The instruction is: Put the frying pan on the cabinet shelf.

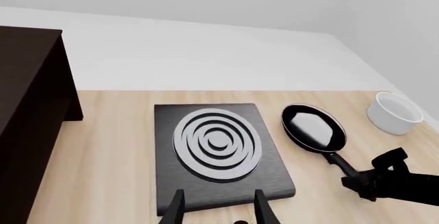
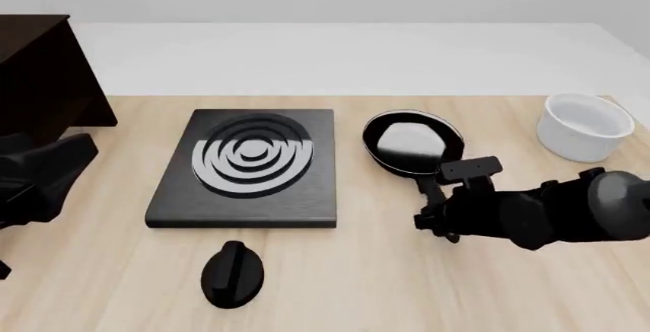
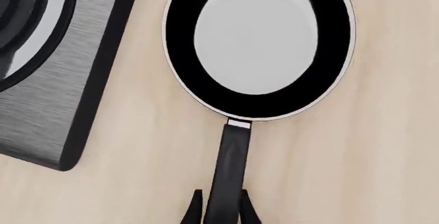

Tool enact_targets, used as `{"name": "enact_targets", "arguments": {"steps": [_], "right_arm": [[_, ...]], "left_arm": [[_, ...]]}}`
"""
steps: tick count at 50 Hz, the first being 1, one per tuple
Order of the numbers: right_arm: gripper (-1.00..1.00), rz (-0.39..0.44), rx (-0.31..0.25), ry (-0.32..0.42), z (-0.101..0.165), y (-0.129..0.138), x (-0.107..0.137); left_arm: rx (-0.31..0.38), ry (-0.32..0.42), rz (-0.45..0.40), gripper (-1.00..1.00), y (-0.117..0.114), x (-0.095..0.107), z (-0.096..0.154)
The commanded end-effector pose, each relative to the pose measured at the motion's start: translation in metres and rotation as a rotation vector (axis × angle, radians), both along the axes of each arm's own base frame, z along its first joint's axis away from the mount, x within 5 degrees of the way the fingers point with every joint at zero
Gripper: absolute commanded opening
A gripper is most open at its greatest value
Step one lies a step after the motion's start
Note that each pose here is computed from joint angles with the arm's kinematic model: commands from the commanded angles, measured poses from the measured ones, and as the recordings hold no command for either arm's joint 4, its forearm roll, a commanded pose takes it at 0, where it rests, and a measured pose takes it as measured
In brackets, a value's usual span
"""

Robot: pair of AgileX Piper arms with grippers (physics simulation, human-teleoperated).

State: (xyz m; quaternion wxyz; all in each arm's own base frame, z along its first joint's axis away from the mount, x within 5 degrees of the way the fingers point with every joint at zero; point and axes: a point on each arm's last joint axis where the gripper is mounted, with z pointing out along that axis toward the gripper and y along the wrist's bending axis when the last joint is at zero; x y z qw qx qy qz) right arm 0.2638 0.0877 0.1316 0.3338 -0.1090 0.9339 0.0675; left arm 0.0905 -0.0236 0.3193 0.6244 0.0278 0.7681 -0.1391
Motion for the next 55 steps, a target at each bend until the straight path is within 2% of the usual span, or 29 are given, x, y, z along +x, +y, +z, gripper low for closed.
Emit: {"name": "enact_targets", "arguments": {"steps": [1, 19, 24, 27, 30, 33, 40, 43, 50, 52, 54, 55], "right_arm": [[-1.0, 0.021, -0.021, -0.027, 0.006, -0.005, 0.0], [-1.0, 0.0, -0.04, -0.116, 0.043, -0.024, -0.004], [-1.0, 0.007, -0.049, -0.16, 0.056, -0.028, -0.008], [-1.0, 0.033, -0.089, -0.235, 0.073, -0.035, -0.011], [-1.0, 0.031, -0.076, -0.265, 0.086, -0.034, -0.014], [-1.0, 0.026, -0.064, -0.298, 0.099, -0.034, -0.017], [-1.0, 0.049, -0.063, -0.356, 0.122, -0.032, -0.024], [-1.0, 0.058, -0.06, -0.41, 0.138, -0.031, -0.027], [-1.0, 0.066, -0.043, -0.461, 0.159, -0.028, -0.031], [-1.0, 0.077, -0.032, -0.482, 0.168, -0.025, -0.033], [-1.0, 0.088, -0.028, -0.5, 0.173, -0.023, -0.035], [-1.0, 0.103, -0.017, -0.513, 0.177, -0.019, -0.036]], "left_arm": [[-0.002, 0.005, 0.0, 1.0, 0.0, 0.001, -0.002], [-0.016, 0.005, -0.013, 1.0, -0.002, 0.0, 0.001], [-0.02, 0.006, -0.016, 1.0, -0.002, 0.0, 0.002], [-0.022, 0.007, -0.015, 1.0, -0.002, 0.001, 0.001], [-0.009, 0.008, -0.011, 1.0, -0.002, 0.002, 0.0], [-0.024, 0.009, -0.015, 1.0, -0.002, 0.002, 0.001], [-0.034, 0.019, 0.0, 1.0, -0.002, 0.004, -0.003], [-0.035, 0.017, -0.002, 1.0, -0.002, 0.004, -0.002], [-0.045, 0.021, -0.003, 1.0, -0.002, 0.004, -0.003], [-0.063, 0.032, 0.001, 1.0, -0.003, 0.005, -0.004], [-0.034, 0.067, 0.001, 1.0, -0.004, 0.012, -0.01], [-0.053, 0.069, -0.008, 1.0, -0.005, 0.01, -0.011]]}}
